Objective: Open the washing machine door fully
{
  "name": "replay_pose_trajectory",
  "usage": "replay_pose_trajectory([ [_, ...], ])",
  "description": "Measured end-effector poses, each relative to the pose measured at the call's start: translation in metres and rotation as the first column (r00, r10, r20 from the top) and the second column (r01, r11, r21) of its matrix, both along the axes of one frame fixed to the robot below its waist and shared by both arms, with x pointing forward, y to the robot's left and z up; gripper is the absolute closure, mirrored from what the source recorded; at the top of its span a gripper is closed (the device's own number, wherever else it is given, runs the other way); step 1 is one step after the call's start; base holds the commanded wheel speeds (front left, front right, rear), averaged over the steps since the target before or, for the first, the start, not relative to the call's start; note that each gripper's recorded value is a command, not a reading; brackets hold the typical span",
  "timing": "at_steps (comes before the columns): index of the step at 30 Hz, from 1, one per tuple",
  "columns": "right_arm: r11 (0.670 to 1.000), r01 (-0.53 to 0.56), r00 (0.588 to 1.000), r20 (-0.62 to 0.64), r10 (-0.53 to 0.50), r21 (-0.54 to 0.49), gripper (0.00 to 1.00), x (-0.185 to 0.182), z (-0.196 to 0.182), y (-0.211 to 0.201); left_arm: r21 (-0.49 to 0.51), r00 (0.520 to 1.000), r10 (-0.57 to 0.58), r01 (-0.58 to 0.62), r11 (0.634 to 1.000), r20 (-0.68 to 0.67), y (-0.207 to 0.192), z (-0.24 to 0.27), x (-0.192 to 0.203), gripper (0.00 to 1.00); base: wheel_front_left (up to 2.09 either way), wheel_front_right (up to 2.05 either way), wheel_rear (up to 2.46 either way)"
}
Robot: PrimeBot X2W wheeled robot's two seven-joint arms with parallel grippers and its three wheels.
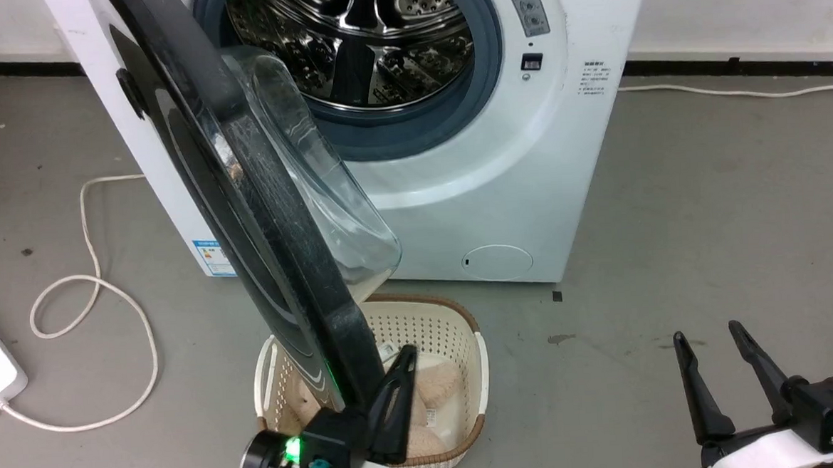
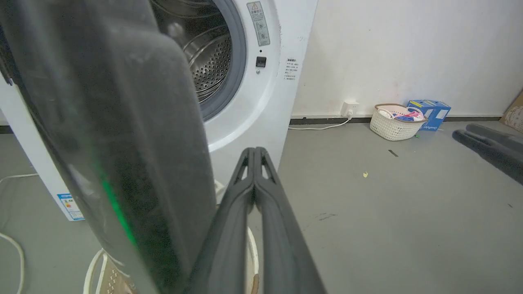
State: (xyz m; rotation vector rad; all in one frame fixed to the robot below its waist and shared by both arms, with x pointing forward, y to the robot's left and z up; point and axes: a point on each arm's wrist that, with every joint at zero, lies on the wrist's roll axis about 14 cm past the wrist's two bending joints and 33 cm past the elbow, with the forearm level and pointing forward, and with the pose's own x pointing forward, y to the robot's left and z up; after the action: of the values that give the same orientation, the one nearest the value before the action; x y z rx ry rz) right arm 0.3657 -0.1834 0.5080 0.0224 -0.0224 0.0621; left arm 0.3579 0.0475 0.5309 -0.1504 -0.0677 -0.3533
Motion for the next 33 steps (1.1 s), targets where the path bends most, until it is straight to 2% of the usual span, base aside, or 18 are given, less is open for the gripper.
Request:
replay_pose_trajectory([
  [3, 1.0, -0.011, 1.0, -0.012, 0.011, -0.004, 0.0, 0.002, -0.004, 0.003, 0.018, 0.998, 0.041, -0.041, 0.999, -0.048, 0.012, -0.018, 0.005, 1.0, 0.0, 0.0, 0.0],
  [11, 0.998, -0.06, 0.998, -0.021, 0.06, -0.011, 0.0, 0.011, -0.007, 0.019, -0.005, 0.993, 0.113, -0.114, 0.994, -0.026, 0.033, -0.019, 0.003, 1.0, 0.0, 0.0, 0.0],
  [20, 0.983, -0.184, 0.983, -0.017, 0.184, -0.007, 0.0, 0.028, -0.004, 0.062, 0.0, 0.963, 0.27, -0.27, 0.963, -0.015, 0.082, -0.018, -0.017, 1.0, 0.0, 0.0, 0.0],
  [26, 0.951, -0.308, 0.951, -0.016, 0.308, -0.002, 0.0, 0.037, -0.003, 0.108, 0.015, 0.917, 0.4, -0.4, 0.917, -0.007, 0.125, -0.017, -0.036, 1.0, 0.0, 0.0, 0.0],
  [33, 0.906, -0.423, 0.905, -0.041, 0.423, 0.004, 0.0, 0.043, -0.011, 0.152, 0.072, 0.815, 0.579, -0.577, 0.814, -0.013, 0.199, -0.02, -0.058, 1.0, 0.0, 0.0, 0.0],
])
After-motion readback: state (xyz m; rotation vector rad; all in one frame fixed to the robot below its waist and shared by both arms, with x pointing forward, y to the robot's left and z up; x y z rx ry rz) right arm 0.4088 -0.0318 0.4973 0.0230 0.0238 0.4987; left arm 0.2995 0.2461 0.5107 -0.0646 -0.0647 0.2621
